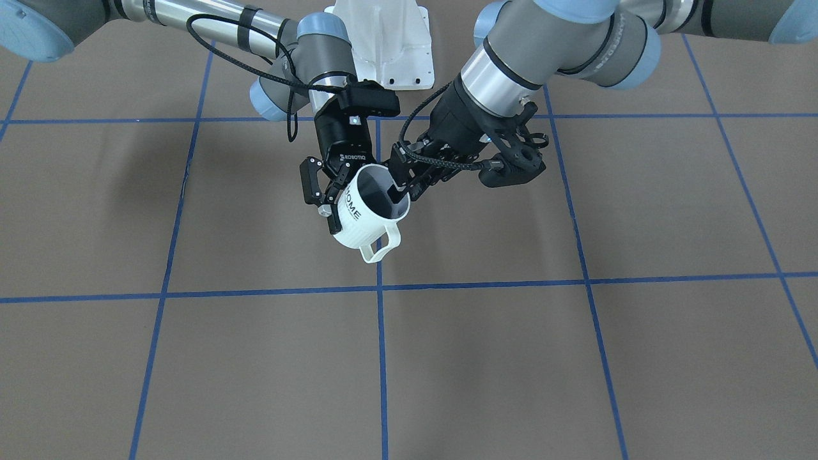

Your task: Left arm hands cup to right arm to dump lemon

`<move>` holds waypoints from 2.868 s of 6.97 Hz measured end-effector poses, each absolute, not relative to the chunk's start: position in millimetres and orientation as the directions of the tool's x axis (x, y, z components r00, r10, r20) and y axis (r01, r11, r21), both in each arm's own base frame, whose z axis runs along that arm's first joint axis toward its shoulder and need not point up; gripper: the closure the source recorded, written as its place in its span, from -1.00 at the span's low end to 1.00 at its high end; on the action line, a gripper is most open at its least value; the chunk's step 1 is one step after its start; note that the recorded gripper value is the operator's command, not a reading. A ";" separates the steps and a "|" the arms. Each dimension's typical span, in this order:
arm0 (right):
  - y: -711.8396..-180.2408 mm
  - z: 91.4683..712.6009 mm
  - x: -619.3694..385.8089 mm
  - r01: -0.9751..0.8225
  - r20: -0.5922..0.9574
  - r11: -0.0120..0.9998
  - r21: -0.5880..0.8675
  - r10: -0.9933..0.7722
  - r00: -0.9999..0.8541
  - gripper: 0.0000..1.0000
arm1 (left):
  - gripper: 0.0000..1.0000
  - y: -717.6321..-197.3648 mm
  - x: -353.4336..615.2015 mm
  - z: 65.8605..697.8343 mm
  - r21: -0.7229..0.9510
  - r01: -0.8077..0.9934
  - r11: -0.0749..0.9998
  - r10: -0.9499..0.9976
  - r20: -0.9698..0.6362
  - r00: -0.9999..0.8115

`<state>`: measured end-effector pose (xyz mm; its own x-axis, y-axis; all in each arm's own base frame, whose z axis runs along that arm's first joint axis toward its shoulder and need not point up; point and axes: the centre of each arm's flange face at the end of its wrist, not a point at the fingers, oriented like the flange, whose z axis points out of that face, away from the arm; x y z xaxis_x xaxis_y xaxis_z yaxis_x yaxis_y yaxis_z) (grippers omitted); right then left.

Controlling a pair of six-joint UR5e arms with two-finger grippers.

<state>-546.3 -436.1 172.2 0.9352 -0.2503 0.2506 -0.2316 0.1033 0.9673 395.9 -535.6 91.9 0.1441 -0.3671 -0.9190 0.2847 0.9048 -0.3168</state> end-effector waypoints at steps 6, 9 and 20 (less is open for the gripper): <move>-431.9 176.2 -545.7 -0.236 0.254 0.099 0.967 -0.243 0.936 -0.98 | 1.00 -543.7 400.4 96.4 -0.298 0.351 0.888 -0.364 -0.921 0.141; -410.5 178.9 -552.3 -0.234 0.247 0.087 0.968 -0.215 0.945 -0.88 | 1.00 -544.1 400.8 95.4 -0.297 0.352 0.888 -0.364 -0.921 0.141; -364.6 163.8 -497.4 -0.314 0.319 0.057 0.948 -0.188 0.929 -1.00 | 1.00 -601.5 376.5 154.9 -0.103 0.410 0.906 -0.242 -0.922 0.303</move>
<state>-497.4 -364.6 163.8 0.9290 -0.1882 0.3187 -0.3136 0.0569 0.9479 376.5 -601.5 154.9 0.3034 -0.2424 -0.9215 0.4103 0.9061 -0.1033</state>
